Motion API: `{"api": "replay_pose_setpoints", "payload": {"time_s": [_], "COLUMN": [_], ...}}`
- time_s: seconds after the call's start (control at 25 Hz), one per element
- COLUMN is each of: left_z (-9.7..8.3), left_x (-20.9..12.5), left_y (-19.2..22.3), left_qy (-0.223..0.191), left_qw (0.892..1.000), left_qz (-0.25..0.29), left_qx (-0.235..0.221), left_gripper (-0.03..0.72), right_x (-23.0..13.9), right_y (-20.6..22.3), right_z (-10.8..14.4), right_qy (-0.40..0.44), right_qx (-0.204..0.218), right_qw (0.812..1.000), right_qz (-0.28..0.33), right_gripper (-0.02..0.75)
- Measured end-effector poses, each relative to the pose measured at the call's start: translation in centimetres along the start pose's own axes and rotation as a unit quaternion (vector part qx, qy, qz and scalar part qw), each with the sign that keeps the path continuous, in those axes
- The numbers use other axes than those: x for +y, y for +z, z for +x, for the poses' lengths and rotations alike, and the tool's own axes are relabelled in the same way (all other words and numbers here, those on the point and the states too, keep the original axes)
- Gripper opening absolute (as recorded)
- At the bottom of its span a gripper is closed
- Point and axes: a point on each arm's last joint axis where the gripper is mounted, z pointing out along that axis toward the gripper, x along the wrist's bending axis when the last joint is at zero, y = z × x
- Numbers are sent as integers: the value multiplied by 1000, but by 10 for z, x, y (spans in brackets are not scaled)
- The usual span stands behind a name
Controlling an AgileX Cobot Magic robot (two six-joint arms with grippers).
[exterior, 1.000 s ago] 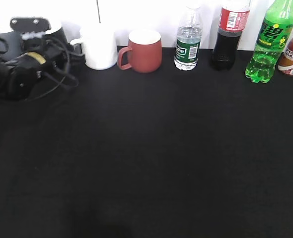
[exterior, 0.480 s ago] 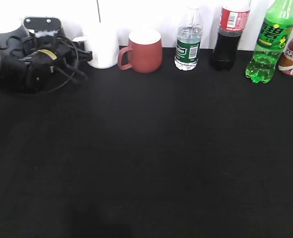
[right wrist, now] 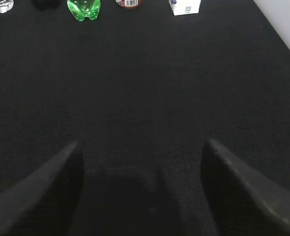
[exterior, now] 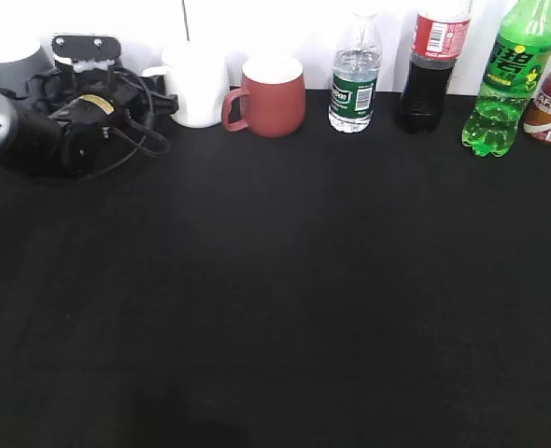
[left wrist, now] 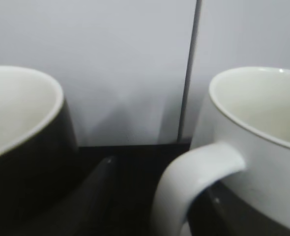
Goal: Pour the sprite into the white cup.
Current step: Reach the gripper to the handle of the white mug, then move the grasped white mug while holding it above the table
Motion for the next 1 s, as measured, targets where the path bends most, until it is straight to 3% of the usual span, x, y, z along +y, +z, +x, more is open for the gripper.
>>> {"api": "replay_pose_setpoints", "payload": {"time_s": [0.2, 0.36, 0.6, 0.84, 1.0], "left_z": [0, -1, -1, 0, -4], "left_x": [-1, -1, 4, 4, 52], "left_y": [1, 1, 1, -13, -62], "left_qy": [5, 10, 16, 19, 21], "left_qw": [1000, 1000, 998, 991, 984], "left_qz": [-21, -22, -56, -131, -177], "left_qx": [-4, -6, -9, -12, -18], "left_gripper": [247, 97, 57, 56, 55], "right_x": [0, 0, 0, 0, 0], "right_y": [0, 0, 0, 0, 0], "right_z": [0, 0, 0, 0, 0], "right_qy": [0, 0, 0, 0, 0], "right_qx": [0, 0, 0, 0, 0], "right_qw": [1000, 1000, 1000, 1000, 1000], "right_qz": [0, 0, 0, 0, 0], "right_gripper": [557, 557, 557, 557, 557]}}
